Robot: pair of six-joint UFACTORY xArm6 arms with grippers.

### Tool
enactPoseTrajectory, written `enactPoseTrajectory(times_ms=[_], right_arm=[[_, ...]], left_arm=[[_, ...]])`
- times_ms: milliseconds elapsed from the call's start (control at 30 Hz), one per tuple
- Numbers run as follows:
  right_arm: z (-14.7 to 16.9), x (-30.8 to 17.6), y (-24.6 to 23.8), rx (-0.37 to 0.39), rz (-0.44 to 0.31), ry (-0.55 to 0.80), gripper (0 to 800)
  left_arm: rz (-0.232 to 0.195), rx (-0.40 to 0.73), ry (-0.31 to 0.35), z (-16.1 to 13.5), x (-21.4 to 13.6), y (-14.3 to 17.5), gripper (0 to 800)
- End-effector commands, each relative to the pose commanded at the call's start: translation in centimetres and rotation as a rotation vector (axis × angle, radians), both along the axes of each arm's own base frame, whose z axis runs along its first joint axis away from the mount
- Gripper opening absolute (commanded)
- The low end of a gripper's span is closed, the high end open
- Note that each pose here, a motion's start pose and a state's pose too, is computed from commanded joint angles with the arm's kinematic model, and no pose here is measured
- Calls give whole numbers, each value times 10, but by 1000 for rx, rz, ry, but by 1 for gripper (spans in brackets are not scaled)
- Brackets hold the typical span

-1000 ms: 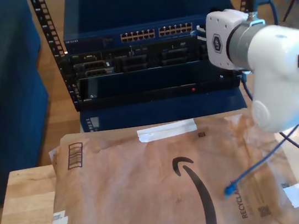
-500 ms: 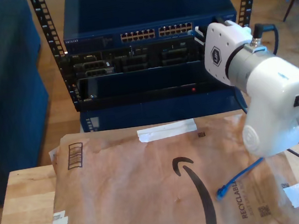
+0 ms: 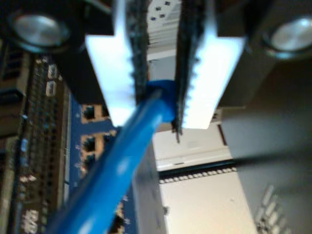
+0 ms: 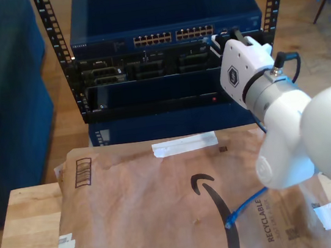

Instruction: Grab the cable and plug it in

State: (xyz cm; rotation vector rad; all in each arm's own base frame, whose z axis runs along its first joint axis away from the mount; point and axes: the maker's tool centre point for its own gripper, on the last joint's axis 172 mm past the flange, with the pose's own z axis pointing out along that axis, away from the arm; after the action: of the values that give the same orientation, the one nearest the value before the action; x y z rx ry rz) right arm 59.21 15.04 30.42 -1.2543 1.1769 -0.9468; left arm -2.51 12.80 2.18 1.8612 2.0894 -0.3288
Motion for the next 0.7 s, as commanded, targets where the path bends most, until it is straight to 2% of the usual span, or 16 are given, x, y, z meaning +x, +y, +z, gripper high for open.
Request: enactPoseTrajectory(times_ms=[133,267,433,533,700], right_arm=[[-10,13,1,-61,-75,-32,0],[-12,29,2,-65,-126,-78,0],[-17,38,-18,-117,-276,-131,0],[-20,36,-19,-121,-290,-142,0],[-25,35,-29,-119,-359,-156,0]], left_arm=[[0,0,0,0,0,0,800],[0,0,0,0,0,0,800],[0,0,0,0,0,0,800],[0,0,0,0,0,0,800],[0,0,0,0,0,0,800]])
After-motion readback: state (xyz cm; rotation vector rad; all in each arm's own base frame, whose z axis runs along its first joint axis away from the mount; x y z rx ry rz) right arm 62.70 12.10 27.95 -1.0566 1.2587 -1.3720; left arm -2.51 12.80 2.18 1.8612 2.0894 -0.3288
